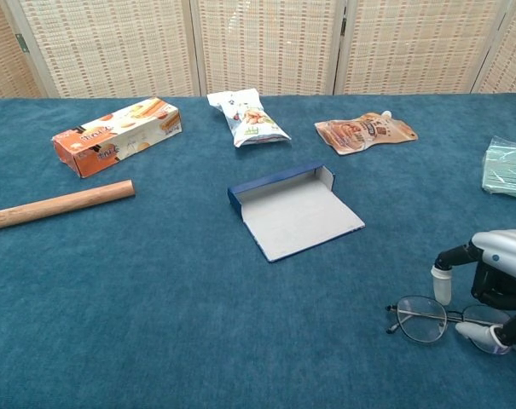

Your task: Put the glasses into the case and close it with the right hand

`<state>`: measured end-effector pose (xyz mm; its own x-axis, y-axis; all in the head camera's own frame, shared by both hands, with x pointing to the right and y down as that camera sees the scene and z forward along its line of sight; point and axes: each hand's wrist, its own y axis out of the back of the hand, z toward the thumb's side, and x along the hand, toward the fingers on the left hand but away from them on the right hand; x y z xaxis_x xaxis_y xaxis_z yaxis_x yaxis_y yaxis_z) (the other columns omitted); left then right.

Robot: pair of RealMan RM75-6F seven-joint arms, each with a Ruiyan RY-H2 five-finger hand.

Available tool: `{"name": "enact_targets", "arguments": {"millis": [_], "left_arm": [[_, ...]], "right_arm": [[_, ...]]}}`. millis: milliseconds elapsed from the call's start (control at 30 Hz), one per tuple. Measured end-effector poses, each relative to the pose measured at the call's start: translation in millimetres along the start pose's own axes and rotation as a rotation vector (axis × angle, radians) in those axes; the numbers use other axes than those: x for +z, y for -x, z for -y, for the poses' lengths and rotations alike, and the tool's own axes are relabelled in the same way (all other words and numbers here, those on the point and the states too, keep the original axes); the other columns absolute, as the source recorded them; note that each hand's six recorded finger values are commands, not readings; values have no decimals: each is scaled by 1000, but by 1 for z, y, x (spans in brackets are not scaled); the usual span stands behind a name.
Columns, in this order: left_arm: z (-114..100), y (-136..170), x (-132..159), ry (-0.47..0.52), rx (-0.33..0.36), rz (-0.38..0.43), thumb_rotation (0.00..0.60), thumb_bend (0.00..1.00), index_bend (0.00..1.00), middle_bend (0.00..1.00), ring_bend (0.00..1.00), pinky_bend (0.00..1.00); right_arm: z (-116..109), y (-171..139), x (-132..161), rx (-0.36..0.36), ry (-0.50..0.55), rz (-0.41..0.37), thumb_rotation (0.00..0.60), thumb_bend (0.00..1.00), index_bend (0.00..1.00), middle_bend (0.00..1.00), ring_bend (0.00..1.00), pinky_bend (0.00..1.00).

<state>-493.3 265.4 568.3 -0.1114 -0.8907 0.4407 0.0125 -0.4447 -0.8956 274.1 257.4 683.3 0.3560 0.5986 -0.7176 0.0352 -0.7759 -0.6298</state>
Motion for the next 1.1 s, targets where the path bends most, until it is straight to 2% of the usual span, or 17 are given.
{"name": "enact_targets", "arguments": {"millis": [367, 667, 767, 900, 1100], "left_arm": [[1, 0, 0, -2, -2, 1, 600, 187, 195, 165, 147, 238], [2, -1, 0, -6, -6, 0, 600, 187, 195, 164, 147, 238], [2, -1, 0, -8, -6, -1, 600, 187, 194, 165, 147, 238], [1, -1, 0, -9, -3, 0, 600, 187, 193, 165, 147, 238], [0, 0, 1, -10, -1, 0, 600, 187, 193, 165, 147, 238]], "right_arm": [[1, 3, 1, 4, 10, -6, 600, 457, 548, 1000, 1000, 1000], [-5, 7, 1, -11, 17, -17, 600, 482, 582, 1000, 1000, 1000], [-17, 13, 2, -37, 8, -31, 600, 481, 582, 1000, 1000, 1000], [-44, 28, 9, -92, -32, -68, 600, 482, 585, 1000, 1000, 1000], [-80, 63, 28, -143, -110, -138, 600, 481, 586, 1000, 1000, 1000]]}}
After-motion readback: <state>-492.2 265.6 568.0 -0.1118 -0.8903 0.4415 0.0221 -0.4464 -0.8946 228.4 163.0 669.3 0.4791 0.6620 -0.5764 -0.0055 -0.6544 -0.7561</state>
